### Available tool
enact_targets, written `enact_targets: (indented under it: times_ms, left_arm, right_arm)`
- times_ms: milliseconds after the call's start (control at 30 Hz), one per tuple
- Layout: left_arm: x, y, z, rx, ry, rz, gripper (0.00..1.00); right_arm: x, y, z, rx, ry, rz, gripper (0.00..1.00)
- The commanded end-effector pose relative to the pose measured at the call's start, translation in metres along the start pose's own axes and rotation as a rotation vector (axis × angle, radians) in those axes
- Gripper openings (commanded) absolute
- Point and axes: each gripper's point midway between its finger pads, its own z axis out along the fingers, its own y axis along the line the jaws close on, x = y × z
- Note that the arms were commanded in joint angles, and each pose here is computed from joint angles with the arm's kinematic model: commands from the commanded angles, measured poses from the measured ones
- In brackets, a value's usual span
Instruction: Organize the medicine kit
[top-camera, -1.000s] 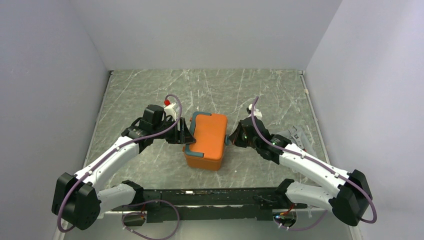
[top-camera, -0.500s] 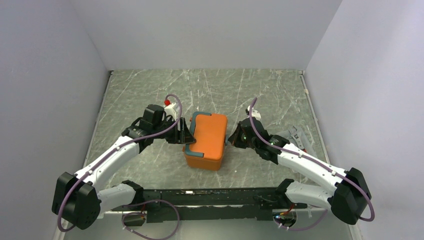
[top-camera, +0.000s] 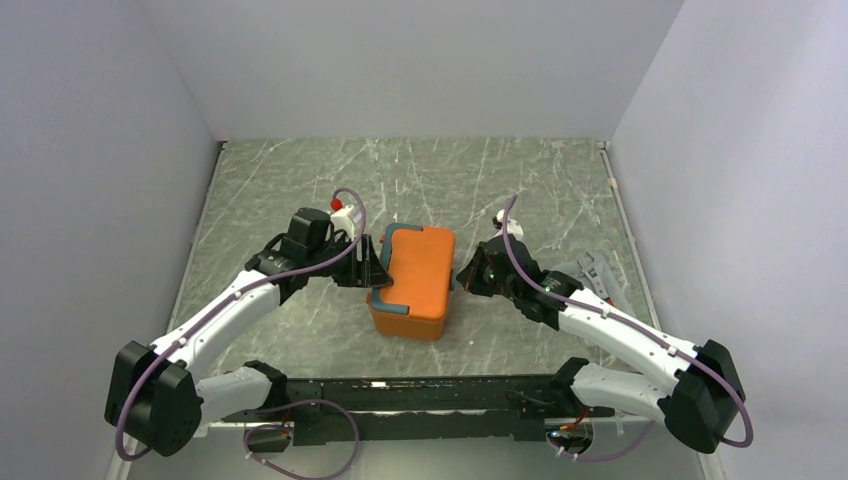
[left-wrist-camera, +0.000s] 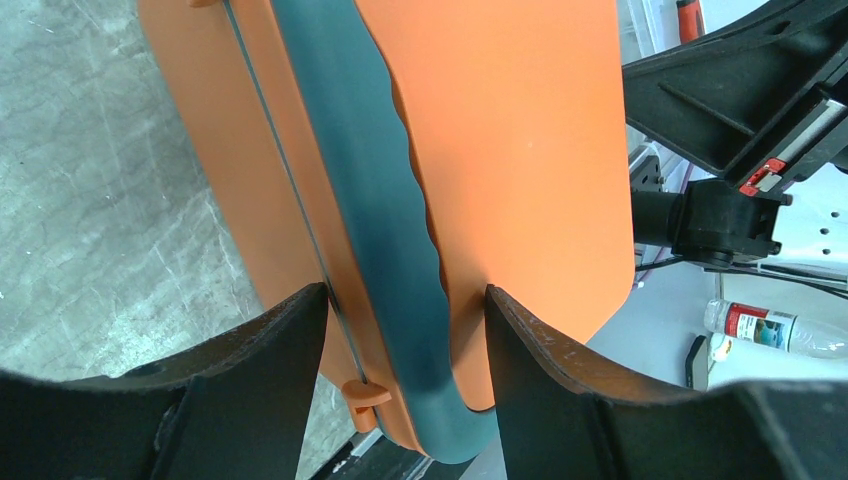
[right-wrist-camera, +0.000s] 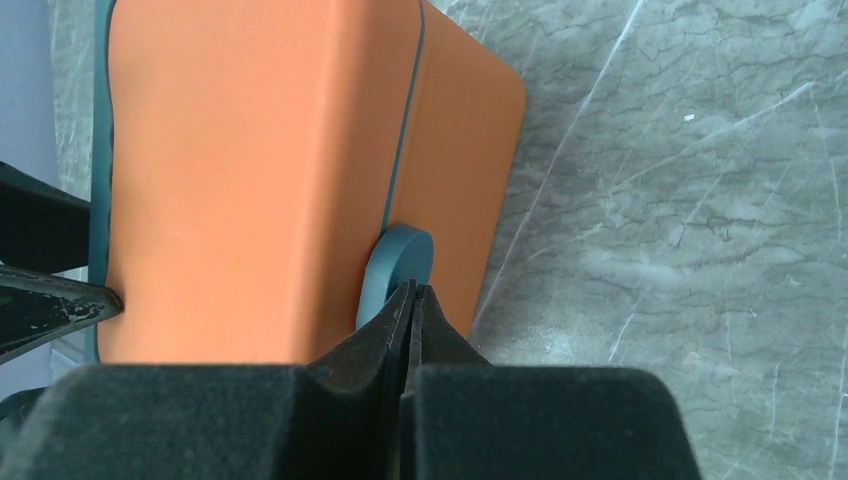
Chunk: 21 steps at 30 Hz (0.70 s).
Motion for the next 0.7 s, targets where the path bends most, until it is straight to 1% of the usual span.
enact_targets:
  times_ms: [0, 200, 433, 667]
  left_arm:
    - [0.001, -0.003, 0.007, 0.007, 0.022, 0.047, 0.63]
    - [0.002, -0.005, 0.008, 0.009, 0.031, 0.053, 0.63]
    - [0.003, -0.006, 0.010, 0.010, 0.036, 0.057, 0.63]
    - [0.003, -0.010, 0.011, 0.016, 0.042, 0.066, 0.62]
  right_arm:
    - [-0.028, 0.045, -0.014, -0.166, -0.074, 0.022, 0.00]
    - [-0.026, 0.049, -0.014, -0.185, -0.064, 0.026, 0.00]
    - [-0.033, 0.053, -0.023, -0.202, -0.088, 0.021, 0.00]
    - [-0.035, 0.062, -0.024, -0.241, -0.084, 0.021, 0.00]
